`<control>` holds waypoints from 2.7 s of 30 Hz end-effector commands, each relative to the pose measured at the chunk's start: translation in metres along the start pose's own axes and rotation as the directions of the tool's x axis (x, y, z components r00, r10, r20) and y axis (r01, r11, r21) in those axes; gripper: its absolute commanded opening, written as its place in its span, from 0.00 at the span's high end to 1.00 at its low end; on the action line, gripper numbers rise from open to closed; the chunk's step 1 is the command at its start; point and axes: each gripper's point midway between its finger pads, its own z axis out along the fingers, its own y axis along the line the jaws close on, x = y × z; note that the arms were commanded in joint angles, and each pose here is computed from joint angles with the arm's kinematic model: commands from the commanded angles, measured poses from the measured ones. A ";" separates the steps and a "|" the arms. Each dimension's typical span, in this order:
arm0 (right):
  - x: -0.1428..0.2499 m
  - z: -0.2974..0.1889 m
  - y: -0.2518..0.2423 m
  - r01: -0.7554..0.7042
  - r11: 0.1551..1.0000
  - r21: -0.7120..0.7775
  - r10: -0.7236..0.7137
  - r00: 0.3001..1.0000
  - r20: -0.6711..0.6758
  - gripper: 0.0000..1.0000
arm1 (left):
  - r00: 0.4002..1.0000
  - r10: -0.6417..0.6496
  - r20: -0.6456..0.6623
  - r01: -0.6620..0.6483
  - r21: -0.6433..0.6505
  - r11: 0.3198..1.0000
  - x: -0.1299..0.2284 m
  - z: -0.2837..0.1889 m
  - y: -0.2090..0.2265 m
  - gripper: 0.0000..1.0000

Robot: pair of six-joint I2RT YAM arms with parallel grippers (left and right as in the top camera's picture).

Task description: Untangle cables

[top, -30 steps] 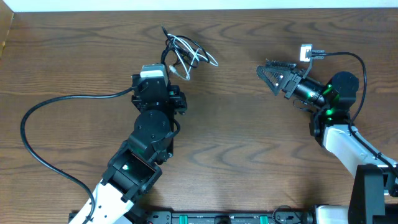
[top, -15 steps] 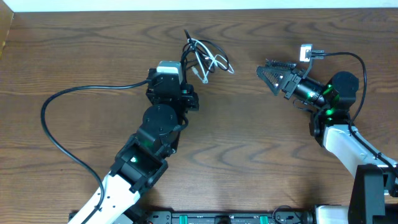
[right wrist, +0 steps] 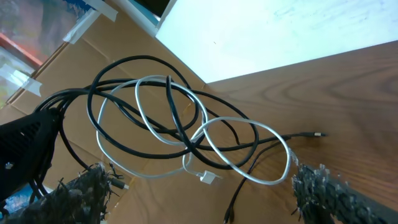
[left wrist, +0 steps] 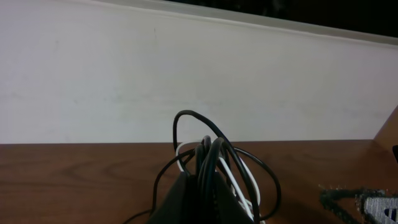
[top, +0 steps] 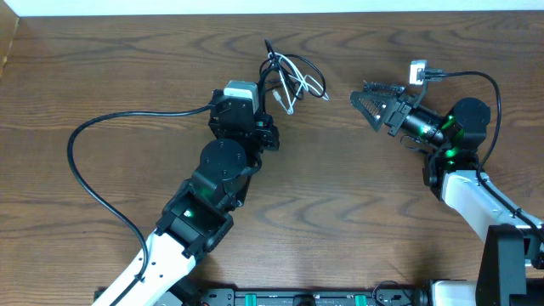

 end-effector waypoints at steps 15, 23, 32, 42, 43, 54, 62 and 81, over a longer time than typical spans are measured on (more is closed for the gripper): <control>0.002 0.001 0.003 0.021 1.000 -0.011 -0.021 1.000 -0.008 0.09 | 1.000 -0.012 0.022 0.012 0.007 1.000 -0.011 0.000 -0.002 0.92; 0.002 0.001 0.003 0.022 1.000 -0.012 -0.022 1.000 -0.009 0.09 | 0.967 0.255 0.007 -0.239 0.374 0.896 0.010 -0.013 -0.063 0.92; 0.003 0.000 0.005 0.059 0.998 -0.025 -0.059 0.998 -0.019 0.04 | 0.915 0.398 0.063 -0.365 0.547 0.754 0.028 -0.029 -0.089 0.92; 0.008 0.000 0.010 0.120 0.991 -0.055 -0.123 0.992 -0.042 0.13 | 0.913 0.400 0.074 -0.374 0.543 0.752 0.025 -0.028 -0.090 0.92; 0.009 0.000 0.010 0.131 0.990 -0.059 -0.133 0.990 -0.045 0.13 | 0.914 0.399 0.077 -0.374 0.540 0.754 0.025 -0.028 -0.090 0.92; 0.025 -0.003 0.025 0.285 0.943 -0.175 -0.304 0.947 -0.099 0.15 | 0.916 0.386 0.109 -0.381 0.534 0.755 0.016 -0.028 -0.092 0.92; 0.038 0.002 0.037 0.368 0.895 -0.252 -0.405 0.908 -0.110 0.28 | 0.922 0.365 0.131 -0.376 0.530 0.760 0.009 -0.028 -0.093 0.92; 0.038 0.005 0.041 0.392 0.883 -0.258 -0.427 0.899 -0.098 0.99 | 0.920 0.375 0.113 -0.381 0.474 0.794 0.008 -0.022 -0.083 0.92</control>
